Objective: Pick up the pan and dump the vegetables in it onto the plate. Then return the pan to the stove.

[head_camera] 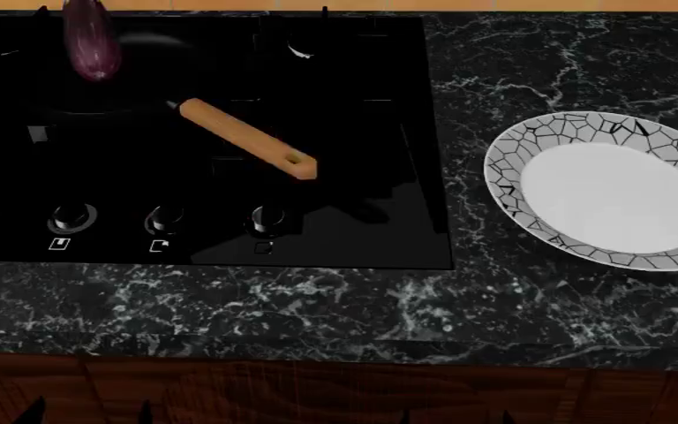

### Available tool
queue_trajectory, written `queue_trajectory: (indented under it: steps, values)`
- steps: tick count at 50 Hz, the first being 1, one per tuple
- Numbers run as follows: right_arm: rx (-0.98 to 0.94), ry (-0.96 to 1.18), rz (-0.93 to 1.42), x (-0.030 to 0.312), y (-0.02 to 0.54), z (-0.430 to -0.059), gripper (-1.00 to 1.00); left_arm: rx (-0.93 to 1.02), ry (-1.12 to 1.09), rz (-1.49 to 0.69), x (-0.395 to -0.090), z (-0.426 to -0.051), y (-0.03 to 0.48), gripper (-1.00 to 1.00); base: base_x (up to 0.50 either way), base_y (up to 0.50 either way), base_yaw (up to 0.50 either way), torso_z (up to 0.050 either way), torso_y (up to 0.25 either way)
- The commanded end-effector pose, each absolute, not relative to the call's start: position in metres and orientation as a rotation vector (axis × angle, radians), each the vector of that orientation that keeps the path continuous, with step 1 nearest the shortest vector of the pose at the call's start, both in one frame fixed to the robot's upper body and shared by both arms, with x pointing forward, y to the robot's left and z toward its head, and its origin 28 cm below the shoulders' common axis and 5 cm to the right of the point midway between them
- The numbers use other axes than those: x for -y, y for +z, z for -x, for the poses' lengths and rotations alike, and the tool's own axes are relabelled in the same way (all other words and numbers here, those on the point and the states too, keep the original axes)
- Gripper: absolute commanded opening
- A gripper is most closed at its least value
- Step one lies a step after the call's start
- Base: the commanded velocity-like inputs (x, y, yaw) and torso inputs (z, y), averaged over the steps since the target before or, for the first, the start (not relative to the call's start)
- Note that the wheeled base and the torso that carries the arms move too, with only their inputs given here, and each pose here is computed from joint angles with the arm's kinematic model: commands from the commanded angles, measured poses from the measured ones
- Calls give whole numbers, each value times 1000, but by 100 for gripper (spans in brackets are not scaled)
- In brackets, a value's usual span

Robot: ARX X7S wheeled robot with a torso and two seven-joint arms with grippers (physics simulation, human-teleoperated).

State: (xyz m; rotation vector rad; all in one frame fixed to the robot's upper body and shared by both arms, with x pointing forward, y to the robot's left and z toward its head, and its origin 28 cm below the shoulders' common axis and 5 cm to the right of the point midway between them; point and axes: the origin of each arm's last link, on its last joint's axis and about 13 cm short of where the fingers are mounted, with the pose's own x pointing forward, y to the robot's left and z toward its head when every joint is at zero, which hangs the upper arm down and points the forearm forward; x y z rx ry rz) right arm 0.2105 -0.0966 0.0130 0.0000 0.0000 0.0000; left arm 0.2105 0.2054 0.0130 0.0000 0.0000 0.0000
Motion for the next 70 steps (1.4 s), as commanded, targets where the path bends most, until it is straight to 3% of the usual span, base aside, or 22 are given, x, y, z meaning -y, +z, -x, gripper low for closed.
queue_trajectory:
  steps: [1,14,33,70]
  values:
    - [0,0,0,96,12,-211,100,0,0,0,-205,-211,12,100,0,0,0,0,0]
    - [-1,5,0,96,12,-211,100,16,-11,-16,-204,-210,15,100,0,0,0,0,0]
    - [2,40,-40,95,16,-208,100,85,-25,-47,-203,-200,34,100,0,0,0,47,70]
    - [166,55,182,127,163,-180,100,203,-53,-148,-232,-169,161,100,0,0,0,48,75]
